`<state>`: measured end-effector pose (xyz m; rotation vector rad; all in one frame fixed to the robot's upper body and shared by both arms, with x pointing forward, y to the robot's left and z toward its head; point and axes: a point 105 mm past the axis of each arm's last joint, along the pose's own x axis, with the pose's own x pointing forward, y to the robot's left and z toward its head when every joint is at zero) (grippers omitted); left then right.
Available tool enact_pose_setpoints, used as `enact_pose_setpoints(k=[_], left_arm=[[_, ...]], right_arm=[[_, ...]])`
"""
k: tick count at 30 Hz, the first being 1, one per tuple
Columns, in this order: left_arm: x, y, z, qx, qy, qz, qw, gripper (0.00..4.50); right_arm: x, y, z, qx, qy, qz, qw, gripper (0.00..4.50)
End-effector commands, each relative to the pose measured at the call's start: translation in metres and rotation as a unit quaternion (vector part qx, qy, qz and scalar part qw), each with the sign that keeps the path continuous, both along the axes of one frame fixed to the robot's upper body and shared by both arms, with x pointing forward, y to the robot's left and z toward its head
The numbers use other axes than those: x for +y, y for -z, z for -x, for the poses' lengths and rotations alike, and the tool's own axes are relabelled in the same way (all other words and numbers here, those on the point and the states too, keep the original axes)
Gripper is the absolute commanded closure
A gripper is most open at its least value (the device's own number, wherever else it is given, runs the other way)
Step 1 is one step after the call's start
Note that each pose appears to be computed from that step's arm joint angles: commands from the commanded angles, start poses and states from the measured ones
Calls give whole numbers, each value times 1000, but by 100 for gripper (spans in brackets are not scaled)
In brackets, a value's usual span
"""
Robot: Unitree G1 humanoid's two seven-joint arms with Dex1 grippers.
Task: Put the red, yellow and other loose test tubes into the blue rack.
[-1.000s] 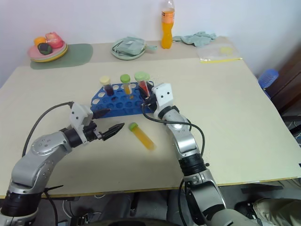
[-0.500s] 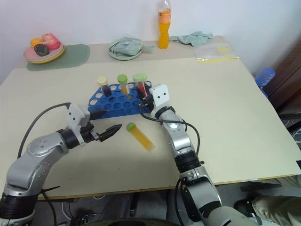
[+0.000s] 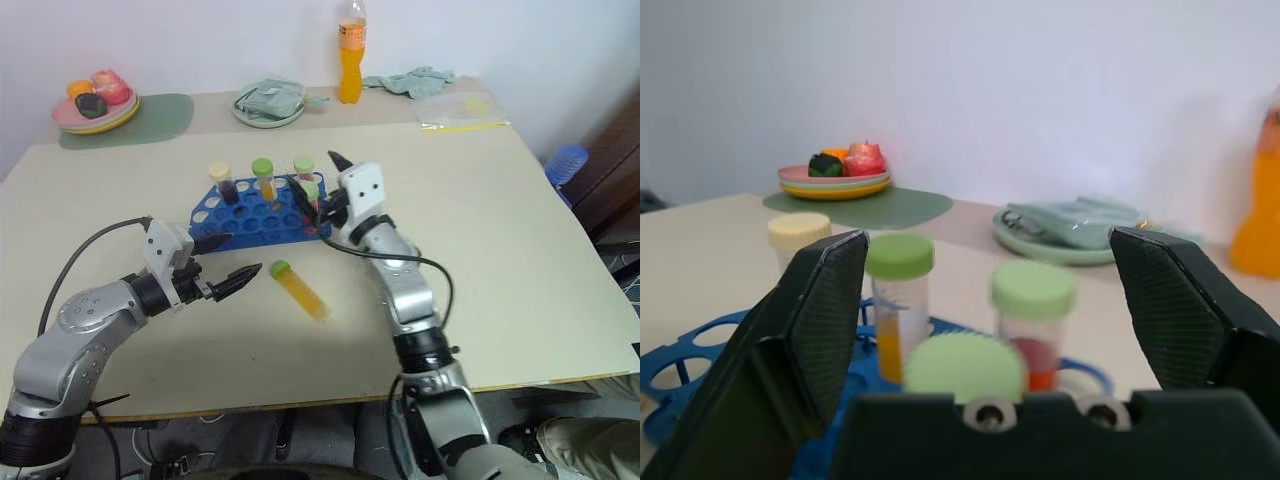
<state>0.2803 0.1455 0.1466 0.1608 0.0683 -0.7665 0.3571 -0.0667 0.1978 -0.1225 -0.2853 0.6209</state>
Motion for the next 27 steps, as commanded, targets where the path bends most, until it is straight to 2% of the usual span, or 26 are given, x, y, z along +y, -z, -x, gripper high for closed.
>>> enact_pose_setpoints(k=[1, 3, 7, 11, 18, 27], left_arm=[[1, -9, 3, -15, 6, 1, 1000, 0], [7, -6, 3, -9, 3, -9, 1000, 0], [19, 7, 3, 16, 15, -36, 999, 0], [27, 22, 9, 47, 44, -54, 996, 0], [40, 43, 29, 90, 89, -83, 988, 0], [40, 58, 54, 105, 81, -81, 988, 0]], right_arm=[[-21, -3, 24, 69, -35, 36, 996, 13], [-31, 4, 37, 131, -52, 75, 987, 13], [-29, 18, 61, 255, -86, 152, 951, 13], [-3, 22, 76, 353, -140, 167, 910, 13], [30, 49, 76, 451, -181, 218, 846, 13], [54, 63, 55, 532, -125, 204, 812, 13]])
